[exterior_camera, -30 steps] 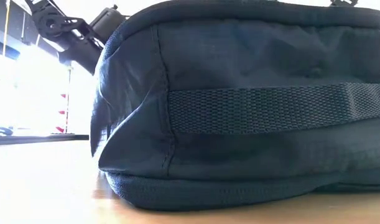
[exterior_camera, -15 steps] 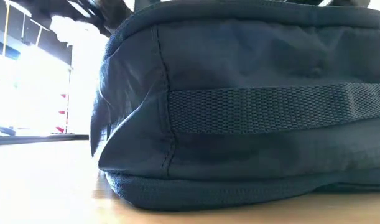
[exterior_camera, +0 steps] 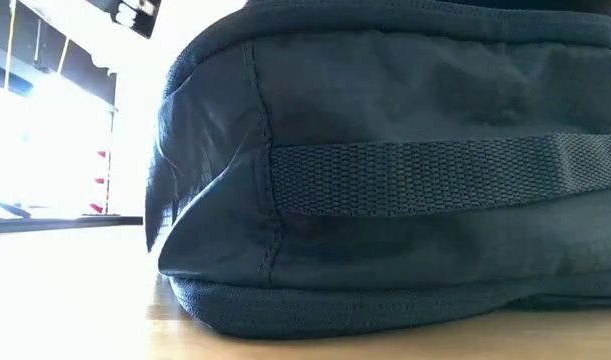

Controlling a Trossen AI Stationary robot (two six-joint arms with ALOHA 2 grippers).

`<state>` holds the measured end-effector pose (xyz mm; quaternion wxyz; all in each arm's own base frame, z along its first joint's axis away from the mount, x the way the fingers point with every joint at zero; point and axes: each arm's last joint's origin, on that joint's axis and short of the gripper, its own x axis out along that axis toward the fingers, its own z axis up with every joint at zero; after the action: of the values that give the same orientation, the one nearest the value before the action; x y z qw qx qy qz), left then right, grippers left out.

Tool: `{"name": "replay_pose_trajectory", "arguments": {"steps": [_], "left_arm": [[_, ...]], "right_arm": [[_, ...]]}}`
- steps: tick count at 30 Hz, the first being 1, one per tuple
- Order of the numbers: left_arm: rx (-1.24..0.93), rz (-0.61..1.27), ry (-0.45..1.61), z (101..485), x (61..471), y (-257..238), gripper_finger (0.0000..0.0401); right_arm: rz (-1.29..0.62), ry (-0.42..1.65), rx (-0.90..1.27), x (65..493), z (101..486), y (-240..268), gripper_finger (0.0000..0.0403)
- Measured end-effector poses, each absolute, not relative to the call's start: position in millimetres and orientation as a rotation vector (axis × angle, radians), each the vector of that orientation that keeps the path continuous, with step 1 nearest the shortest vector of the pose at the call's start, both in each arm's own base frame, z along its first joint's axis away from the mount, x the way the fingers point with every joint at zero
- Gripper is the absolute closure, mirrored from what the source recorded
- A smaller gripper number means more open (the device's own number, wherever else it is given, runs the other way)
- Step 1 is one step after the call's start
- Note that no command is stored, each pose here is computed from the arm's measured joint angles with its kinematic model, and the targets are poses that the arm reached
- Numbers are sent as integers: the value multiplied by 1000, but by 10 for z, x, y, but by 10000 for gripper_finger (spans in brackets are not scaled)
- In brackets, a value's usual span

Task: Unpack backpack
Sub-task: Close the black backpack

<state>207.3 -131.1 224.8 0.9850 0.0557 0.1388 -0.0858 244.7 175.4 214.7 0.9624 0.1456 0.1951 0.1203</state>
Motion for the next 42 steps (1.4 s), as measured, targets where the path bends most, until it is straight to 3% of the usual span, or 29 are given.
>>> {"name": "replay_pose_trajectory", "arguments": {"steps": [7,15,23,31,36,39,42], "left_arm": [[149,134,424,2094,2131,-1009,401],[68,407,531,2005,2303,-259,401],[-117,212,495,1813,2339,93,401],[-95,116,592,1714,2286,-189,401],[-21,-52,571,1744,2254,-481,401],[78,-160,545,1827,2256,-662,401],[231,-128,532,1952,2266,-803,401]], "right_arm": [[281,403,227,2683,2280,2256,403],[318,823,250,3160,1551,2849,403],[80,943,99,3254,1422,2642,403],[-250,1115,-208,3154,1603,2017,403],[-420,1279,-223,2854,1957,1702,403],[-481,1207,-183,2633,2267,1687,403],[-503,981,-98,2530,2515,1768,403]]}}
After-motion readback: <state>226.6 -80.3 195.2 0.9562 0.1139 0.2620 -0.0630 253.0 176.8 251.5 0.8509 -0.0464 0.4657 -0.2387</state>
